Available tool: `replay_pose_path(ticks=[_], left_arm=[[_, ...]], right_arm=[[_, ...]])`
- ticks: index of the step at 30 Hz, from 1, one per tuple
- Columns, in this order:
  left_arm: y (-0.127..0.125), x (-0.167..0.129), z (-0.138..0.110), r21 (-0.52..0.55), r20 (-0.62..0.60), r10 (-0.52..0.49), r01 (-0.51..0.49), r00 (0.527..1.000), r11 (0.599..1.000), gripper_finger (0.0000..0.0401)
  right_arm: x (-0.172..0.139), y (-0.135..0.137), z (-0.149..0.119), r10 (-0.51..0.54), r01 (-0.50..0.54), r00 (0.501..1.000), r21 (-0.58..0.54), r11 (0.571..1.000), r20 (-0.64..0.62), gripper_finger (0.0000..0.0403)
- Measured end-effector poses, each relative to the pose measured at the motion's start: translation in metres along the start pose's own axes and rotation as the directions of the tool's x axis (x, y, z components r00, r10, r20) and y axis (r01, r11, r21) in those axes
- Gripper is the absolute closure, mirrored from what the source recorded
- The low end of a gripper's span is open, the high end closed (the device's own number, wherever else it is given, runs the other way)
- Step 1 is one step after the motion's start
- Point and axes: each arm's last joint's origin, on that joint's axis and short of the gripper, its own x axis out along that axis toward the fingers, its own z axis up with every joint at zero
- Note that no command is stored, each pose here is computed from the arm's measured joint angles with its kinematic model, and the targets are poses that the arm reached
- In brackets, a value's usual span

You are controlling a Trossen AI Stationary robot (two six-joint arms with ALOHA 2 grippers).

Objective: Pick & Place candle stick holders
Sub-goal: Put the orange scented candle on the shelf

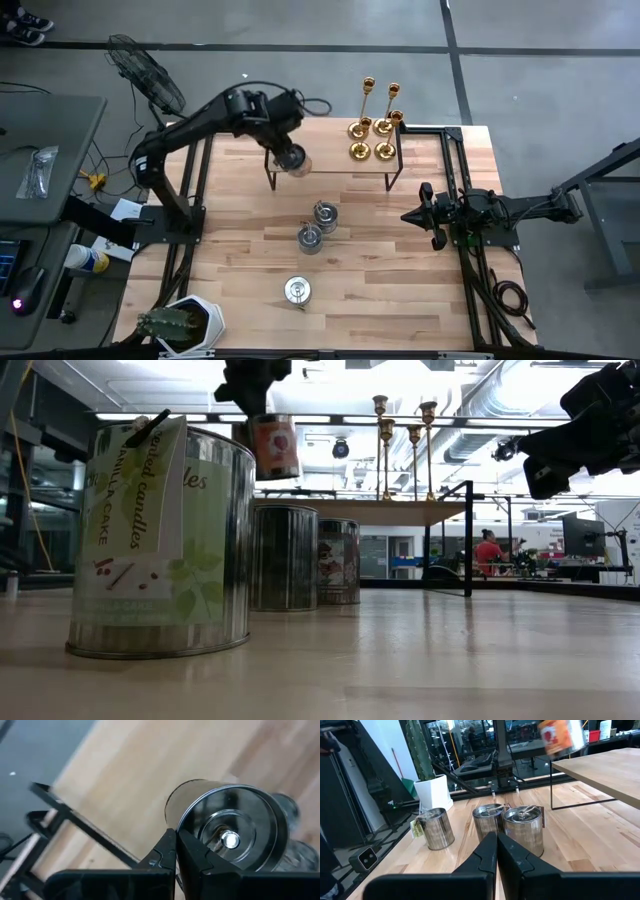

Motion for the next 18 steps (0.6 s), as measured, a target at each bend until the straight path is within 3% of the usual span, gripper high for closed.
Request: replay_pose_path(ticks=[8,18], left_arm=[[0.033,0.012,0.018,-0.057,0.010,0.071,-0.070,0.997,0.996,0.0401],[0.077,0.040,0.037,0.009,0.024,0.130,-0.131,0.991,0.991,0.0401]], right_arm=[[0.000,0.000,0.000,0.001,-0.001,1.000,0.000,1.000,0.000,0.0399],[0.000,0.000,0.000,0.001,-0.001,1.000,0.000,1.000,0.000,0.0399]])
